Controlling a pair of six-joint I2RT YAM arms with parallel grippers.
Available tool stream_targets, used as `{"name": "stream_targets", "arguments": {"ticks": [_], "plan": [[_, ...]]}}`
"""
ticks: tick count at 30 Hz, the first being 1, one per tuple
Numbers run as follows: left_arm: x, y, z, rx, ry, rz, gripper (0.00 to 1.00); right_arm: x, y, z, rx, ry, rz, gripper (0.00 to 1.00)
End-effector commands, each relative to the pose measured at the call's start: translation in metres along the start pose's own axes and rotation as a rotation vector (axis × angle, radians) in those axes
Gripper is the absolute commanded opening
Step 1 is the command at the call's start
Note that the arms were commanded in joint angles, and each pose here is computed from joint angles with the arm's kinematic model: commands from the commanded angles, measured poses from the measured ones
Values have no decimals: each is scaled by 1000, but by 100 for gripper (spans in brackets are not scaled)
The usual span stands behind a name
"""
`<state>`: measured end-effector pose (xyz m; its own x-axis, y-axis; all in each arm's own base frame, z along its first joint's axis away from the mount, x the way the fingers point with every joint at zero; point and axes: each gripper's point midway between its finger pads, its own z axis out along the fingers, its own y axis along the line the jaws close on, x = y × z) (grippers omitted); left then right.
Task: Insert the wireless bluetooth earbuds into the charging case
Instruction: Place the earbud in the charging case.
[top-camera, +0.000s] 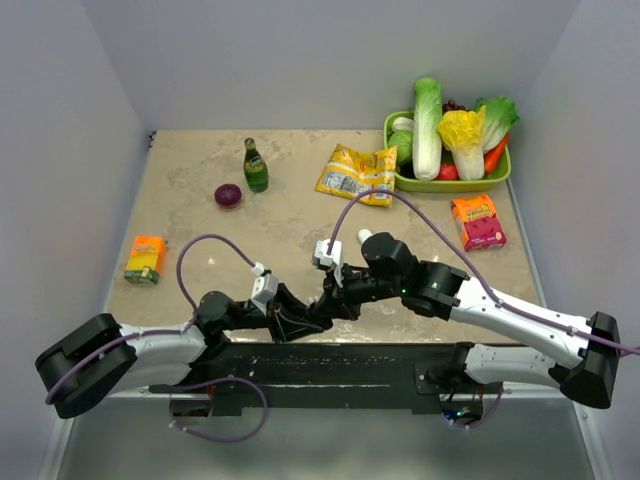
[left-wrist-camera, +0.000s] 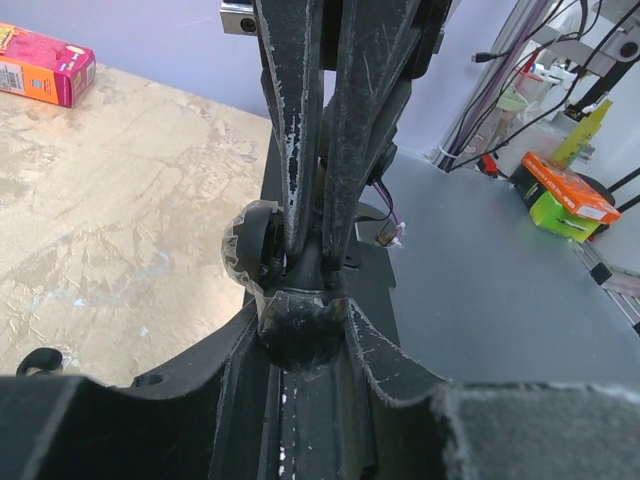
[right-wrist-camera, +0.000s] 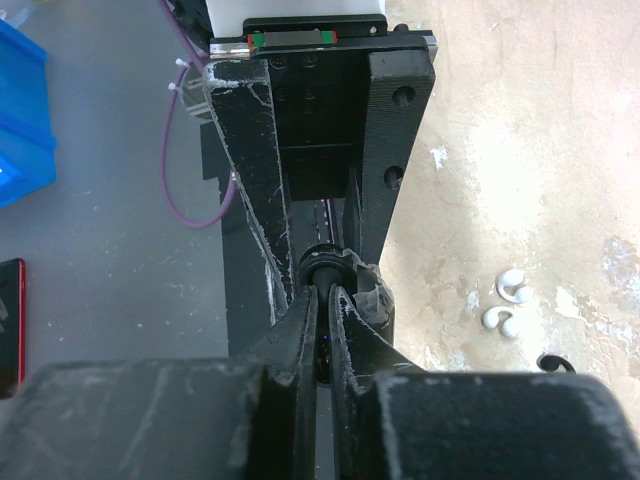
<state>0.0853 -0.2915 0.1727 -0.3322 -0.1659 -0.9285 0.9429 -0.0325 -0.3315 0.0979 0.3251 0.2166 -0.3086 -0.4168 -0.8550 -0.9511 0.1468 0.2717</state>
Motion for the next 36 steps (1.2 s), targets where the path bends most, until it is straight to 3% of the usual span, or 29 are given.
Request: {"name": "stream_targets", "arguments": {"ticks": [1,13,15,19,23,30,36], "plan": [[-99,-63,-16,201,-430,399,0,-2,-3,-2,31,-21,13,10],[-96,-59,-18,178,-430,387,0,-58,-6,-33,143,-206,-1,36],[-97,-56,-18,163,-437,389,0,-78,-7,-60,217,-327,0,39],[-92,-53,-23,135,-437,374,0,-80,-59,-110,585,-492,95,52],[-99,-57,-29,124,-469,385,0,-31,-104,-101,721,-393,219,52],[-101,-58,-33,110,-476,389,0,57,-137,-34,630,-194,388,50],[-99,-57,-36,97,-479,383,0,89,-157,-6,651,-74,412,48]]}}
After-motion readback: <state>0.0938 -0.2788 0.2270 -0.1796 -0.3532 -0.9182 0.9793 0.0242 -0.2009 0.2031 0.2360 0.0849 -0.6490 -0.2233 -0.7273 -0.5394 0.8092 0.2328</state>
